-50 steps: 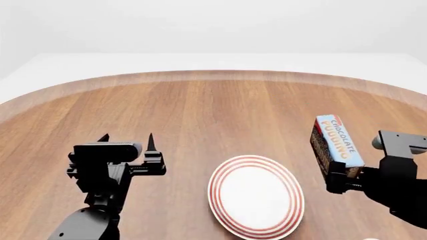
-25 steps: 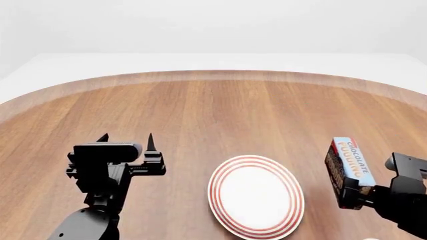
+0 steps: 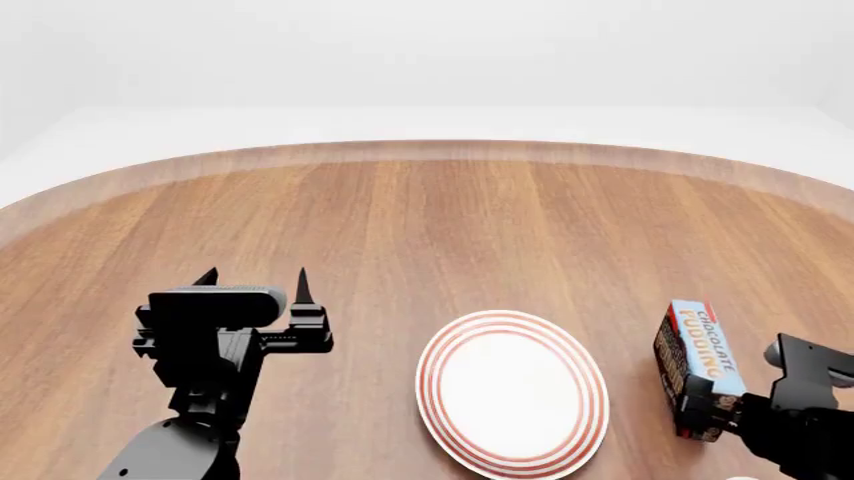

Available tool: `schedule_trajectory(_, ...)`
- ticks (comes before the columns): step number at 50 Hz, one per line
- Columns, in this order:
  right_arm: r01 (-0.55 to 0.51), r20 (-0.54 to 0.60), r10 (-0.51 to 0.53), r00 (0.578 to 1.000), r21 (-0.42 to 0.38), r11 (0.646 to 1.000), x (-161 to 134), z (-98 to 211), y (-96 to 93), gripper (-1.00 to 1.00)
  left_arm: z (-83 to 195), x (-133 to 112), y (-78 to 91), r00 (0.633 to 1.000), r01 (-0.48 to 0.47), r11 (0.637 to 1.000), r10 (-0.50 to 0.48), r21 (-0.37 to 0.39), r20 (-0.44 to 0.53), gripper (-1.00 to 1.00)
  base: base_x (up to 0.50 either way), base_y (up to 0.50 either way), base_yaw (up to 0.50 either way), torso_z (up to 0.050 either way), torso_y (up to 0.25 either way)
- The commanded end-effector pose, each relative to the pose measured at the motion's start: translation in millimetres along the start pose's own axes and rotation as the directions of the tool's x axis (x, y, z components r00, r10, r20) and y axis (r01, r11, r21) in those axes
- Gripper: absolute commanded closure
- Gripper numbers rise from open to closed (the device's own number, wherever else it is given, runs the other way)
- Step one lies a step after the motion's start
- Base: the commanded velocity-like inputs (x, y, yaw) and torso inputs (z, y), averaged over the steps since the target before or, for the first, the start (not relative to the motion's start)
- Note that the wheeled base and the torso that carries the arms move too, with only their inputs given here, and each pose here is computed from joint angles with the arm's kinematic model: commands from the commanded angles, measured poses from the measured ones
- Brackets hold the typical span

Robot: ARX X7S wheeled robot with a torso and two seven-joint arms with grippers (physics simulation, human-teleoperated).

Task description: Put the chocolate pudding to the right of the plate.

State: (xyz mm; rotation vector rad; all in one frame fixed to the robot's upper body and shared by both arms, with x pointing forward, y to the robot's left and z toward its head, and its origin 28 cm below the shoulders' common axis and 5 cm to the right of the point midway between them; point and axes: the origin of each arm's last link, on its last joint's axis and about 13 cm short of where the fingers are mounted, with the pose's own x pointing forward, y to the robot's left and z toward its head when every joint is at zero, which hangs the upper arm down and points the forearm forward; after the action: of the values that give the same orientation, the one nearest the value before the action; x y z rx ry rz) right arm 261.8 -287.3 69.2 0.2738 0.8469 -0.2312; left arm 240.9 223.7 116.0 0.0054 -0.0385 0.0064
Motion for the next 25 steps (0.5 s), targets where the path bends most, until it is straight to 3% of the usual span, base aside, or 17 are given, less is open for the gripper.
schedule_trajectory(1,0.006,-0.009,-0.006,1.000,0.000,1.000,7.0,-6.5,-4.3,1.00,0.8,-0.9,-1.1,1.000,0.003,1.000,-0.003,0.004,0.002,-1.00,0.00,0.00,0.00,0.000,0.000)
schedule_trajectory(11,0.030,0.002,-0.030,1.000,0.017,0.999,8.7,-6.0,-7.2,1.00,-0.7,0.6,-1.3,1.000,0.004,1.000,-0.004,0.001,0.000,-1.00,0.00,0.00,0.00,0.000,0.000)
schedule_trajectory(12,0.034,0.003,-0.034,0.999,0.013,0.999,8.7,-5.7,-7.0,-1.00,-0.8,0.4,-1.4,1.000,0.004,1.000,-0.004,0.002,0.000,-1.00,0.00,0.00,0.00,0.000,0.000)
schedule_trajectory(25,0.003,0.114,-0.007,0.993,0.028,1.000,-8.8,9.2,-3.8,-1.00,-2.3,0.7,-1.1,1.000,0.004,1.000,-0.004,0.004,-0.004,-1.00,0.00,0.00,0.00,0.000,0.000)
